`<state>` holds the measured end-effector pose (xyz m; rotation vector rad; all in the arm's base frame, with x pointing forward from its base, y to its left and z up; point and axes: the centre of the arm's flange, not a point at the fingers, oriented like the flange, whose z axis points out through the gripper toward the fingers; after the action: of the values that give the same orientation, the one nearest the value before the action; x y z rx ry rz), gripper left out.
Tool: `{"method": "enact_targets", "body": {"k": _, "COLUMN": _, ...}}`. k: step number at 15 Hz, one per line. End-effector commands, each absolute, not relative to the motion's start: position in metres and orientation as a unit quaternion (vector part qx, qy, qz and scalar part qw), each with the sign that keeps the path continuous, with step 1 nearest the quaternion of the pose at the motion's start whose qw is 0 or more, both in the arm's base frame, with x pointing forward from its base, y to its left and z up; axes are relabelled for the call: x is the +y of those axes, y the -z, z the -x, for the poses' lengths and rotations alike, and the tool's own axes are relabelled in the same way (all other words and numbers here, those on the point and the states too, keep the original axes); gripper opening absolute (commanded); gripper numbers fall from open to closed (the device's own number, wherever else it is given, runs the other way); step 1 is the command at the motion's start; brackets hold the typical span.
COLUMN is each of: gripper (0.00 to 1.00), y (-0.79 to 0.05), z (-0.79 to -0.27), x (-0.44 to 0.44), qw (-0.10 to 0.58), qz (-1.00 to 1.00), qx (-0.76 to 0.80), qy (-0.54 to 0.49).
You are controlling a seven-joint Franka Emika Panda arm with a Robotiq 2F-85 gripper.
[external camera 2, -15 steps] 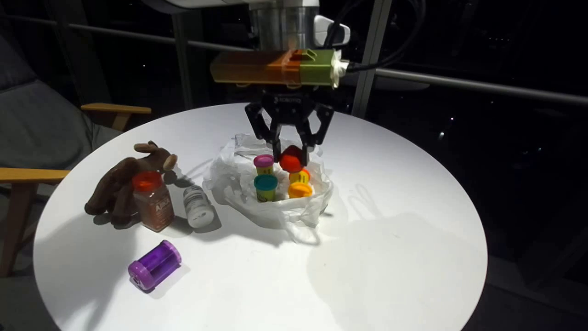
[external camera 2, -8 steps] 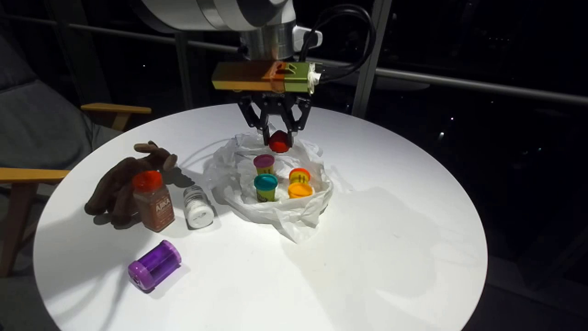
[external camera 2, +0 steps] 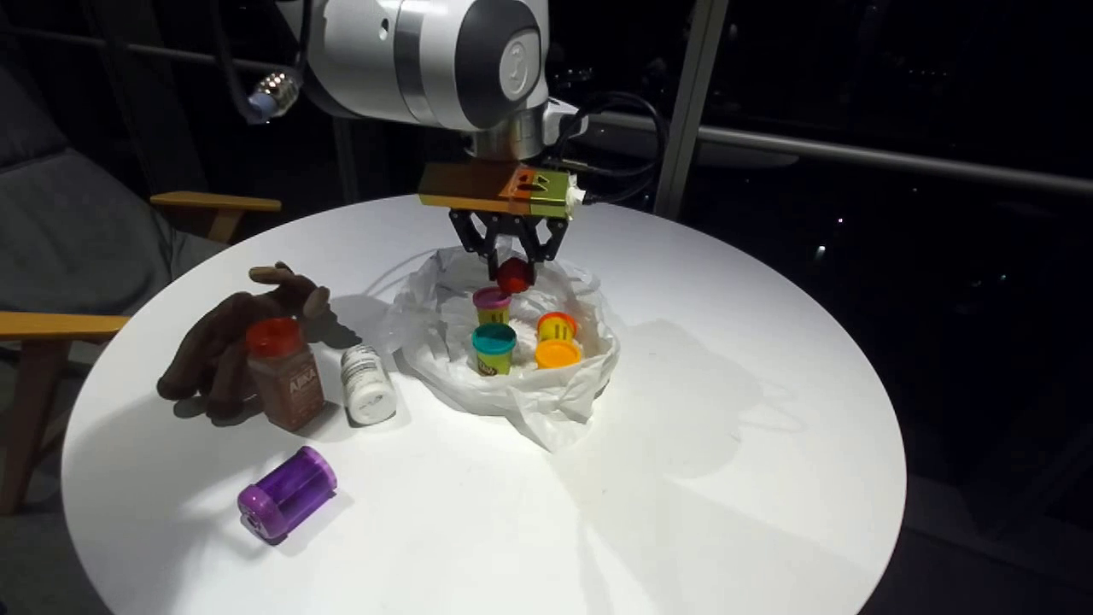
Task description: Put the objects on the table in the plastic bag
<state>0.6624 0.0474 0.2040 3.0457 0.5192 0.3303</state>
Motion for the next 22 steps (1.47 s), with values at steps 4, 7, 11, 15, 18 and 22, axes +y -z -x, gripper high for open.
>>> {"method": "enact_targets", "body": {"k": 4, "gripper": 0.21, "y": -0.212, "z": -0.696, "x": 0.048, "qw": -0.001, "qz": -0.974, "qx": 0.171, "qy": -0.146}}
{"method": "enact_targets", "body": {"k": 7, "gripper": 0.22, "y": -0.207, "z": -0.7, "x": 0.044, "qw": 0.002, "qz": -0.975, "qx": 0.169, "qy": -0.146}}
{"method": "enact_targets", "body": {"k": 11, "gripper": 0.75, "y": -0.202, "z": -0.696, "x": 0.038, "qw": 0.004, "qz": -0.977, "qx": 0.173, "qy": -0.129}}
{"method": "enact_targets", "body": {"k": 15, "gripper": 1.0, "y": -0.23, "z": -0.682, "x": 0.034, "qw": -0.006, "qz": -0.982, "qx": 0.152, "qy": -0.109}}
{"method": "enact_targets", "body": {"k": 18, "gripper": 1.0, "y": -0.272, "z": -0.662, "x": 0.029, "qw": -0.018, "qz": -0.99, "qx": 0.115, "qy": -0.076}}
{"method": "enact_targets", "body": {"k": 22, "gripper": 1.0, "y": -0.324, "z": -0.612, "x": 0.015, "qw": -0.032, "qz": -0.997, "qx": 0.069, "qy": -0.019}}
